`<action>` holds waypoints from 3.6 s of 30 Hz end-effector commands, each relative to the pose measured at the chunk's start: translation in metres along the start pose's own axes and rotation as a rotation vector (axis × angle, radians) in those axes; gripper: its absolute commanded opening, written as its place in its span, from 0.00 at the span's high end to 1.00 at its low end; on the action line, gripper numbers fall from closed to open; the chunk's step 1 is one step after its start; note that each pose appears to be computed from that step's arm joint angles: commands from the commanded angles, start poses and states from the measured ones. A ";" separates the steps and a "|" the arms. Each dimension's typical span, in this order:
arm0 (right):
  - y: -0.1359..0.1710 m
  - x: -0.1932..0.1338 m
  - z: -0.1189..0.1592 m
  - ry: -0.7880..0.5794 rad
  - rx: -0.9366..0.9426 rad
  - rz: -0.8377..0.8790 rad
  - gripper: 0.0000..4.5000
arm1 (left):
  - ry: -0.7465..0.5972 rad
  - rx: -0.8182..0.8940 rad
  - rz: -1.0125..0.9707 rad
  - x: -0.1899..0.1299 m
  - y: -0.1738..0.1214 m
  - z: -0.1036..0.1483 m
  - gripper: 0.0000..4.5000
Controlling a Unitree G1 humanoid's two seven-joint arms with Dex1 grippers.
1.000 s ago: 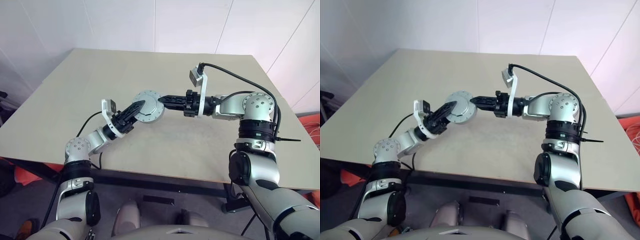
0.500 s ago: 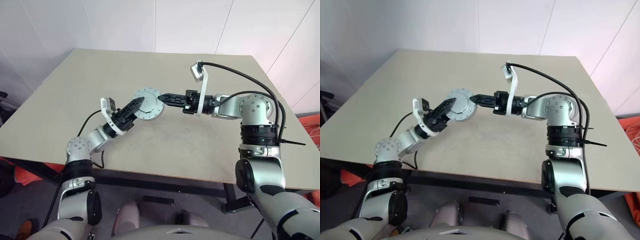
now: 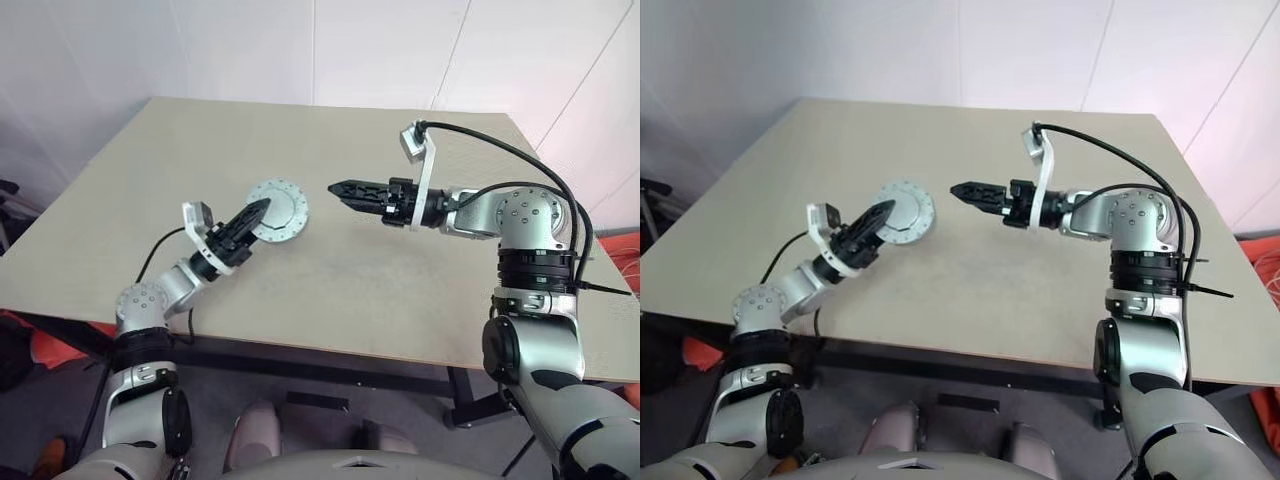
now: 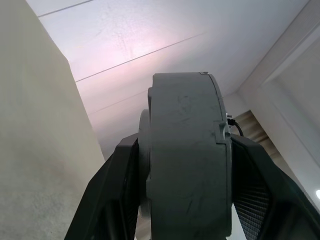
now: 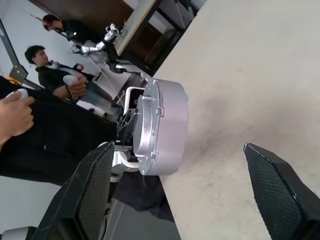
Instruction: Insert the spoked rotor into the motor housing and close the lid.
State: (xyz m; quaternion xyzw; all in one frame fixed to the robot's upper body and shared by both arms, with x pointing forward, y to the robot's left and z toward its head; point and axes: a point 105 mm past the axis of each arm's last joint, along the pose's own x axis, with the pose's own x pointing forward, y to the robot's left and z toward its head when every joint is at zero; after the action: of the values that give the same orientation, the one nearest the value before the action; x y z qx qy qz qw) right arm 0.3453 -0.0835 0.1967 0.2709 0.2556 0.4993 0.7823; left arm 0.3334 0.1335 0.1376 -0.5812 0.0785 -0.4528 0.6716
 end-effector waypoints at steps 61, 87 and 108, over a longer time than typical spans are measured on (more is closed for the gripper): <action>-0.017 -0.015 -0.014 0.077 -0.644 -0.118 0.00 | -0.845 -0.050 0.623 -0.084 0.059 0.131 0.00; -0.044 -0.030 -0.001 -0.031 -0.655 -0.266 0.00 | -0.281 0.748 0.947 -0.031 0.014 0.073 0.00; -0.075 -0.079 -0.055 0.063 -0.797 -0.221 0.00 | 0.270 1.077 0.438 -0.015 0.013 0.041 0.00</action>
State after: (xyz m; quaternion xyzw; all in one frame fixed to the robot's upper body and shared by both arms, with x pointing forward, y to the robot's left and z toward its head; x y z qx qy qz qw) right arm 0.3266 -0.1737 0.1016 -0.0956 0.1196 0.4689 0.8698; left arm 0.3596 0.1709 0.1235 -0.0769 0.0611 -0.3333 0.9377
